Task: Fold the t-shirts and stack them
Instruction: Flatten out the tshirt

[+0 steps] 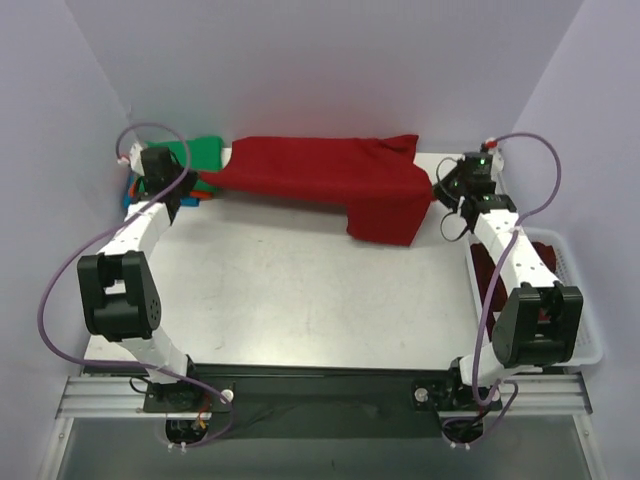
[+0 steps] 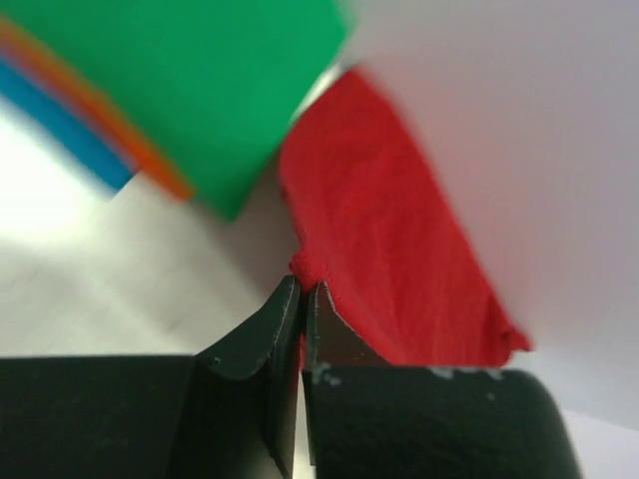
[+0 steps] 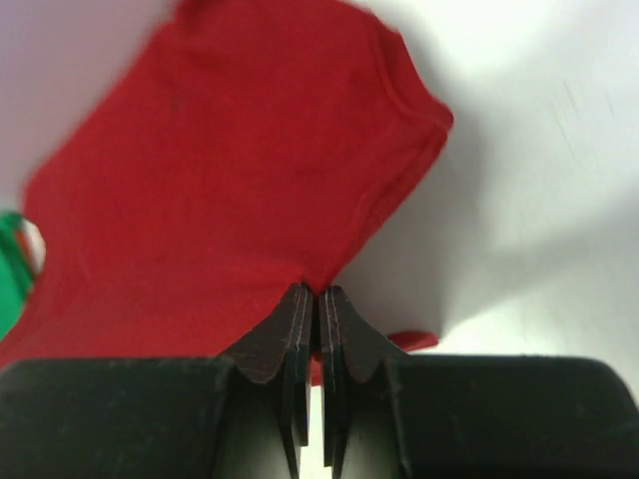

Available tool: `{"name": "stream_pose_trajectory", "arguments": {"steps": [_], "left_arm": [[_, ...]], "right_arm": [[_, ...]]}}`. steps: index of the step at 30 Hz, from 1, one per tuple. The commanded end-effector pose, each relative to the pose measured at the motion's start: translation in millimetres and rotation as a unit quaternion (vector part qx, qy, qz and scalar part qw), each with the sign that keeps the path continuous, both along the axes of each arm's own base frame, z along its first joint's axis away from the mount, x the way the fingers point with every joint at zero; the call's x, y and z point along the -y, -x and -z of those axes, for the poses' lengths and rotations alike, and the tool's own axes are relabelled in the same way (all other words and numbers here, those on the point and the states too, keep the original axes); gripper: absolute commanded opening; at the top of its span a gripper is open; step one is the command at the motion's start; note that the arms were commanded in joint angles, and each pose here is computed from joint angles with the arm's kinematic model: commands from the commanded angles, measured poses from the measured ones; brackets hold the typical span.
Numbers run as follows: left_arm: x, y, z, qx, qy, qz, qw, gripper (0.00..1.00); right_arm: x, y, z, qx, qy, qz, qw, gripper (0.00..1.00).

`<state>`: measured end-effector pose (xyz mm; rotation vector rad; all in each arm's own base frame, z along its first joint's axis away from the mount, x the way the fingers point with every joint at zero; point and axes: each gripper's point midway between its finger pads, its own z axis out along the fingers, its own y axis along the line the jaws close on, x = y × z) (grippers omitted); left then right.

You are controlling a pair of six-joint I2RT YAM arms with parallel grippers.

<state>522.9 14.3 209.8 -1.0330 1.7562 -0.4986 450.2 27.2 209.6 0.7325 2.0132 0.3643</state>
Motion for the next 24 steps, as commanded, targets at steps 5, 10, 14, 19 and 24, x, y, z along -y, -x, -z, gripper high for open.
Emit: {"name": "stream_pose_trajectory", "arguments": {"steps": [5, 10, 14, 19, 24], "left_arm": [[-16.9, 60.9, 61.9, -0.082, 0.02, -0.06, 0.995, 0.0], [-23.7, 117.4, 93.2, -0.15, 0.006, -0.094, 0.984, 0.0], [-23.8, 143.1, 101.8, -0.177, -0.006, -0.092, 0.98, 0.0], [-26.0, 173.3, 97.8, -0.187, -0.031, -0.08, 0.979, 0.0], [-26.3, 201.1, 92.8, -0.193, -0.046, -0.073, 0.977, 0.0]], "right_arm": [[2.7, 65.0, 75.9, -0.132, -0.014, 0.0, 0.991, 0.0], [3.2, 106.9, 108.7, -0.178, -0.014, 0.002, 0.984, 0.0], [4.6, 138.3, 130.2, -0.216, -0.012, 0.006, 0.976, 0.0], [8.4, 172.7, 128.3, -0.22, 0.003, 0.006, 0.975, 0.01], [8.1, 202.2, 120.9, -0.21, 0.003, 0.005, 0.978, 0.01]]}}
